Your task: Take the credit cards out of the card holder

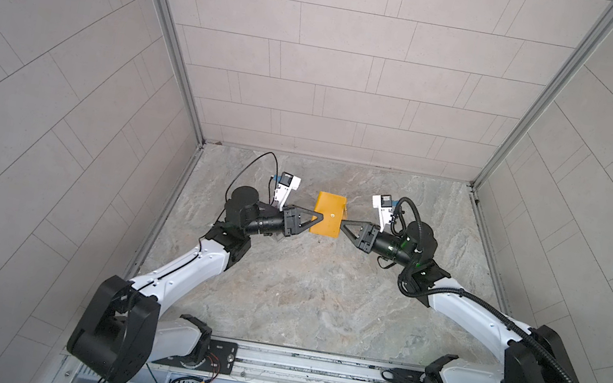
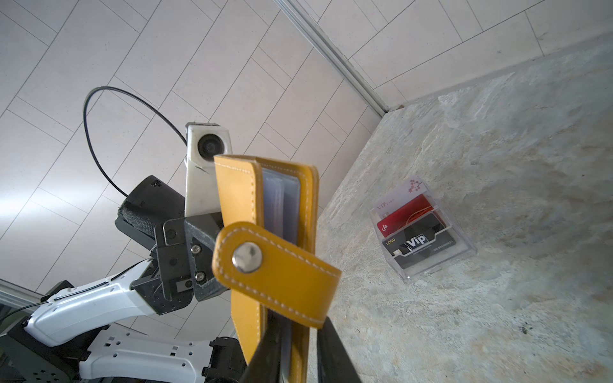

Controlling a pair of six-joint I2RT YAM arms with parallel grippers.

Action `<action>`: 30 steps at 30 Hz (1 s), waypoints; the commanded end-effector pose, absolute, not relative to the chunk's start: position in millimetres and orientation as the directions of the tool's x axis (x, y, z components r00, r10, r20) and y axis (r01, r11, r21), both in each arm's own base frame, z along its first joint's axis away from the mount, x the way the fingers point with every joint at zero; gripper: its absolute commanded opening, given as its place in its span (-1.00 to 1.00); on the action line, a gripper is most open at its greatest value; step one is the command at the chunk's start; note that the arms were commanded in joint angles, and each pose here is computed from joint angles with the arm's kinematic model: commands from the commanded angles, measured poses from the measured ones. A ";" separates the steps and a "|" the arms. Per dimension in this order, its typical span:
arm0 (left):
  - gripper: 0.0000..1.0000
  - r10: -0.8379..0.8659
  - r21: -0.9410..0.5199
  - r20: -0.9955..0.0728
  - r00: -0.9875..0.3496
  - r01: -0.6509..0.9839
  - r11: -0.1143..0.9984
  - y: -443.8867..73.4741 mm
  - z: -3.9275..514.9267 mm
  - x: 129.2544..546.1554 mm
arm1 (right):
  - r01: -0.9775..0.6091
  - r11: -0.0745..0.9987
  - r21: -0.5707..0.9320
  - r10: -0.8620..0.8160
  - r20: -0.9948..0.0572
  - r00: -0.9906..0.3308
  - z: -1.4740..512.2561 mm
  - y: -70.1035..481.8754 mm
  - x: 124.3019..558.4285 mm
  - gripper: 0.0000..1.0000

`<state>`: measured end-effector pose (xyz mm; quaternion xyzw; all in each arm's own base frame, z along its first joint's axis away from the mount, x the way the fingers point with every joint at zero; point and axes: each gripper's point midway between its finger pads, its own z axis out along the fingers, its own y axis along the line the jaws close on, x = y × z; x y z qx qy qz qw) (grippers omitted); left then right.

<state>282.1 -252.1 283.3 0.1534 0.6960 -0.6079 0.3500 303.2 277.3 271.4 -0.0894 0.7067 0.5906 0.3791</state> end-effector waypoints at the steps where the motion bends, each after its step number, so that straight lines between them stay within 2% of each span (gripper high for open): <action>1: -1.00 -0.206 -0.723 -0.690 -0.693 0.672 0.159 -254.2 291.3 272.3 | -0.616 0.204 0.761 0.368 -0.643 -0.672 298.3 279.9 304.8 -0.54; 6: -1.00 -0.213 -0.724 -0.689 -0.692 0.672 0.158 -253.2 293.8 271.6 | -0.601 0.184 0.778 0.382 -0.620 -0.685 294.1 280.5 306.2 -0.53; 16: -1.00 -0.214 -0.719 -0.693 -0.688 0.679 0.146 -252.3 298.9 266.5 | -0.600 0.189 0.777 0.410 -0.618 -0.671 297.8 276.9 308.9 -0.37; 23: -1.00 -0.223 -0.726 -0.686 -0.693 0.669 0.156 -252.0 296.1 270.0 | -0.622 0.115 0.774 0.425 -0.605 -0.674 313.3 279.4 305.1 -0.56; 30: -1.00 -0.229 -0.723 -0.690 -0.687 0.674 0.154 -251.5 297.8 269.2 | -0.624 0.100 0.775 0.433 -0.599 -0.674 314.0 278.3 303.6 -0.73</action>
